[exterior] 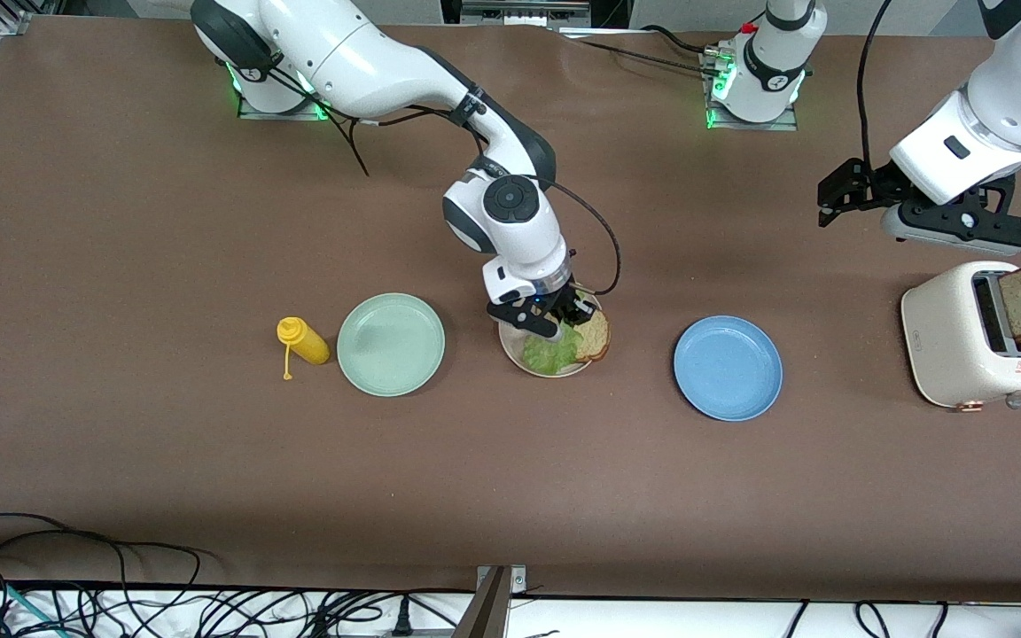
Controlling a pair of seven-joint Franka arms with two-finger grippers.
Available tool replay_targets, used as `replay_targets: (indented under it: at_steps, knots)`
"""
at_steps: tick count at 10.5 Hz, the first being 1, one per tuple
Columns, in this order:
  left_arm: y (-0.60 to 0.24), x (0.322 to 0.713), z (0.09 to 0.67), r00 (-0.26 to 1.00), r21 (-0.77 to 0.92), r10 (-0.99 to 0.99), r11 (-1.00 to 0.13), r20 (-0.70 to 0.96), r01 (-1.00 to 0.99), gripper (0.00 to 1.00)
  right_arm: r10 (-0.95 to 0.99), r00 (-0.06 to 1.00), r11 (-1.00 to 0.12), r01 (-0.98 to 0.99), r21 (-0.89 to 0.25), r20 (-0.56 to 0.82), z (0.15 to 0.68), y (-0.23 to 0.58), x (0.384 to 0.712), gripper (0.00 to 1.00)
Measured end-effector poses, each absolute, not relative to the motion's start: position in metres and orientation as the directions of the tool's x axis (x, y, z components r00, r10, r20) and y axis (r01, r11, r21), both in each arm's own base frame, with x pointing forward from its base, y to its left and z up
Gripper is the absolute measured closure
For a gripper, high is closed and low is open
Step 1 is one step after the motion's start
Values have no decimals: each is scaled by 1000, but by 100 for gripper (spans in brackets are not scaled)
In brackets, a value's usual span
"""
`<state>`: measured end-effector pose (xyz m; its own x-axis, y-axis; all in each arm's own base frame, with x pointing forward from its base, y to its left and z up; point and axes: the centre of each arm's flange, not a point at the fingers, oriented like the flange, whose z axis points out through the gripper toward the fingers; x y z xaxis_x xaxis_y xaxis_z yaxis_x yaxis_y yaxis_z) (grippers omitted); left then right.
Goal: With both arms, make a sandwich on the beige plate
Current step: 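Open the right gripper and raise it away from the sandwich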
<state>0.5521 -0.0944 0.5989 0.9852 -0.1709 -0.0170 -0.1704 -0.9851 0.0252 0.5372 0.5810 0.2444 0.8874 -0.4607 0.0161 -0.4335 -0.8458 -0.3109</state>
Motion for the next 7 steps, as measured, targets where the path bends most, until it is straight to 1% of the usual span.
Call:
replay_targets:
  at_steps: [2,3,4,5,6,7]
  knots:
    - [-95,551,606,986,24,-166,-986,4,-166,0,-462,887,-844,-434,-317,17,247,582,538,44]
    - [-95,550,610,987,24,-161,-987,13,-161,0,-463,886,-842,-433,-321,19,250,583,539,28]
    - [-95,549,611,988,24,-157,-987,17,-157,0,-463,886,-844,-435,-315,18,253,582,540,19]
    - [-95,550,612,988,24,-154,-988,25,-155,0,-464,885,-847,-439,-300,17,259,581,541,18]
    - [-94,551,613,988,24,-151,-988,37,-152,0,-469,883,-849,-445,-286,20,270,577,546,13]
    - [-94,552,613,988,24,-149,-988,43,-150,0,-481,876,-846,-457,-272,23,286,569,554,12]
